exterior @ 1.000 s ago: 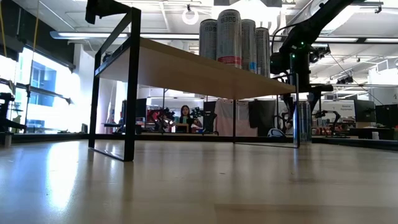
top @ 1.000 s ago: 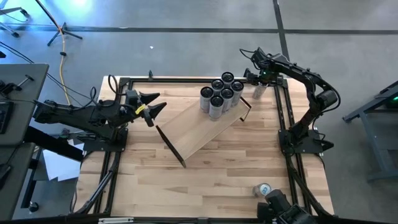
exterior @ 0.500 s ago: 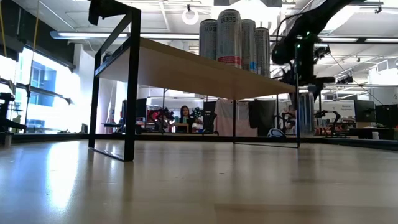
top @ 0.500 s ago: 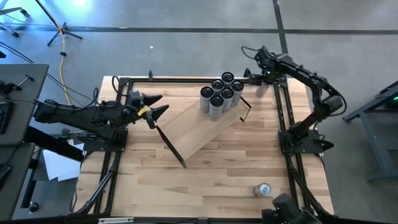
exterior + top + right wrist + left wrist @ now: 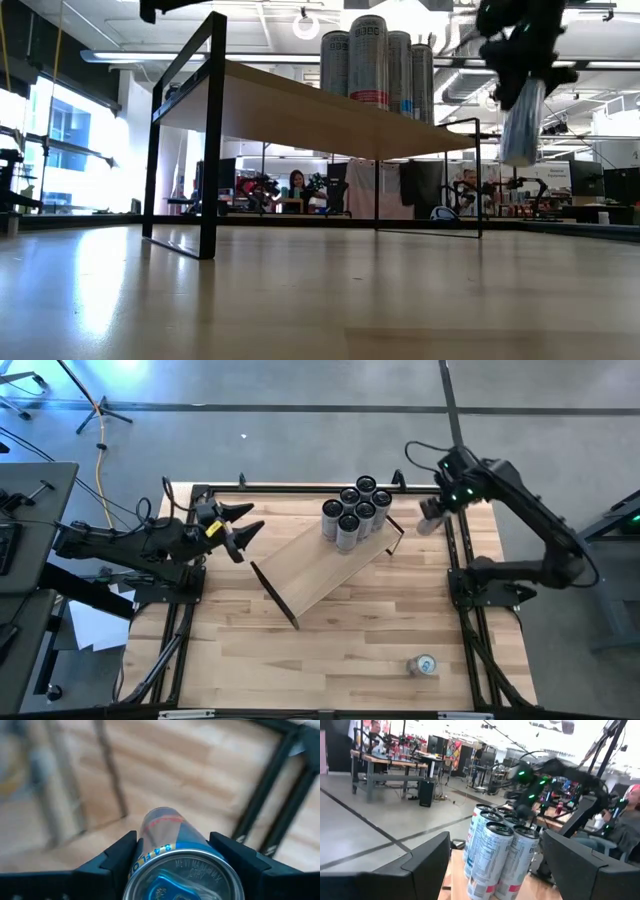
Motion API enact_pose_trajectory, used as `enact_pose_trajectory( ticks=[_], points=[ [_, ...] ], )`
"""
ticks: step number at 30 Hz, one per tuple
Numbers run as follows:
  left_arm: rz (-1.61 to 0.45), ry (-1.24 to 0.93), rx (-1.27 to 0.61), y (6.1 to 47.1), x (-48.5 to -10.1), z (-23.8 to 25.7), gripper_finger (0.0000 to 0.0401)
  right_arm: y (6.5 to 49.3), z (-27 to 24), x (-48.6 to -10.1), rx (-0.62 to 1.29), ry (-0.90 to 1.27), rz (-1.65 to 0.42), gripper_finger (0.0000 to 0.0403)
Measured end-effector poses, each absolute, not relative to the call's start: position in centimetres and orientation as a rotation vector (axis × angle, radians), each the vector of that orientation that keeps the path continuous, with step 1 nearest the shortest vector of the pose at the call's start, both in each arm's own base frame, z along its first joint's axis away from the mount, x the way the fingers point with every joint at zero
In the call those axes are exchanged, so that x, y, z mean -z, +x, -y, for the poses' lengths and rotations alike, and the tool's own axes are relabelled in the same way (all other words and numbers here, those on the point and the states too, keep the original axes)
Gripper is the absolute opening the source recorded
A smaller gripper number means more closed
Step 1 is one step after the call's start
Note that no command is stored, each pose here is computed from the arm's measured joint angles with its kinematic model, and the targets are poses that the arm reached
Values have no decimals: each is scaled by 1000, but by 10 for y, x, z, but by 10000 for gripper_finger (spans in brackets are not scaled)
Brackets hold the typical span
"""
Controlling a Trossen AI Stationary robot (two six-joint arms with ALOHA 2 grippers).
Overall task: Place canned beverage on shelf
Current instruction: Put the top blue soda can on the shelf
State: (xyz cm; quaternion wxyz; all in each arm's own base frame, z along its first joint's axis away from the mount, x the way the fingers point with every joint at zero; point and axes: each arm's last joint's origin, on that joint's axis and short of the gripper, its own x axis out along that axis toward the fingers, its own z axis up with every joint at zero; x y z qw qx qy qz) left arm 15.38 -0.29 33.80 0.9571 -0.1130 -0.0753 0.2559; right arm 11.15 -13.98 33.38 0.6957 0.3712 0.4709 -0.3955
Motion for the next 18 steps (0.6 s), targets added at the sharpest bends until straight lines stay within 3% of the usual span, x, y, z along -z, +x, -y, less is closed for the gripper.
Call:
enact_pose_trajectory(
  ticks=[11, 18],
  points=[
    [136, -211, -401, 156, -338, 6, 289, 115, 59, -359, 605, 916, -932, 214],
    [166, -408, -310, 156, -338, 9, 289, 134, 26, -362, 391, 835, -958, 214]
  ],
)
